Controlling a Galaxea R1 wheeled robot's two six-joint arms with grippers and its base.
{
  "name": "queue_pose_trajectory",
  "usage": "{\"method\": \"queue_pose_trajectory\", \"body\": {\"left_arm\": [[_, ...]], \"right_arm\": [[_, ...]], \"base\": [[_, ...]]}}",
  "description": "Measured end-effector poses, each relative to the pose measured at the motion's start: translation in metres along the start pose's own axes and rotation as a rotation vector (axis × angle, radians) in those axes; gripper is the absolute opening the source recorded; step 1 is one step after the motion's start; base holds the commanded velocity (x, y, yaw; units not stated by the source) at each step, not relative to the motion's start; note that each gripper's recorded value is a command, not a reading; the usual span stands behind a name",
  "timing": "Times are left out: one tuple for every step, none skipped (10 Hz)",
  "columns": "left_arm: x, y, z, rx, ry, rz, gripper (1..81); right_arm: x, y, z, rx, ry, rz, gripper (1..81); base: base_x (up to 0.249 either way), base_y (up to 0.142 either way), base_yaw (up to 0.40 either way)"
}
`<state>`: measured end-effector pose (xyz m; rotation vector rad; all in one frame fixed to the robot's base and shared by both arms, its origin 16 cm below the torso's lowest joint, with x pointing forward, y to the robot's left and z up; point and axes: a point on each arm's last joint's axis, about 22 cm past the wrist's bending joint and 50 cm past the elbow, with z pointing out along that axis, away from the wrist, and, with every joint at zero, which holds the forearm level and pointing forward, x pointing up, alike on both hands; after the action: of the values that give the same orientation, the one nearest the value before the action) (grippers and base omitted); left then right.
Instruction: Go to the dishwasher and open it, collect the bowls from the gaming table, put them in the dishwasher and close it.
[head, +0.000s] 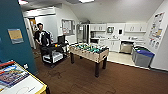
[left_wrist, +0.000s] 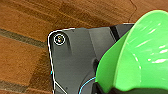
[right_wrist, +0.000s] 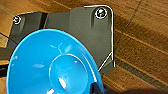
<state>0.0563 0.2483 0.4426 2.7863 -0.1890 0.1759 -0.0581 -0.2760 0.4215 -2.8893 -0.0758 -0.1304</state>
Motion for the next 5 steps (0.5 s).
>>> {"method": "queue_pose_trajectory", "body": {"left_arm": [[-0.0005,-0.0003,-0.0001,0.001,-0.001,0.000,1.0],[-0.0001,-0.0004,-0.0001,0.001,0.000,0.000,1.0],[-0.0001,0.0000,0.0000,0.000,0.000,0.000,1.0],[-0.0008,0.0000,0.0000,0.000,-0.001,0.000,1.0],[0.0008,-0.0007,-0.0002,0.001,0.001,0.000,1.0]], "right_arm": [[-0.0001,0.0000,0.0000,0.000,-0.001,-0.002,1.0],[-0.0001,0.0000,0.0000,0.000,-0.001,-0.002,1.0],[-0.0001,0.0000,0.0000,0.000,-0.001,-0.003,1.0],[-0.0002,0.0006,-0.0001,-0.001,-0.001,-0.002,1.0],[-0.0002,-0.0006,0.0003,0.000,-0.001,-0.003,1.0]], "base": [[0.000,0.000,-0.400],[0.000,0.000,-0.400],[0.000,0.000,-0.400],[0.000,0.000,-0.400],[0.000,0.000,-0.400]]}}
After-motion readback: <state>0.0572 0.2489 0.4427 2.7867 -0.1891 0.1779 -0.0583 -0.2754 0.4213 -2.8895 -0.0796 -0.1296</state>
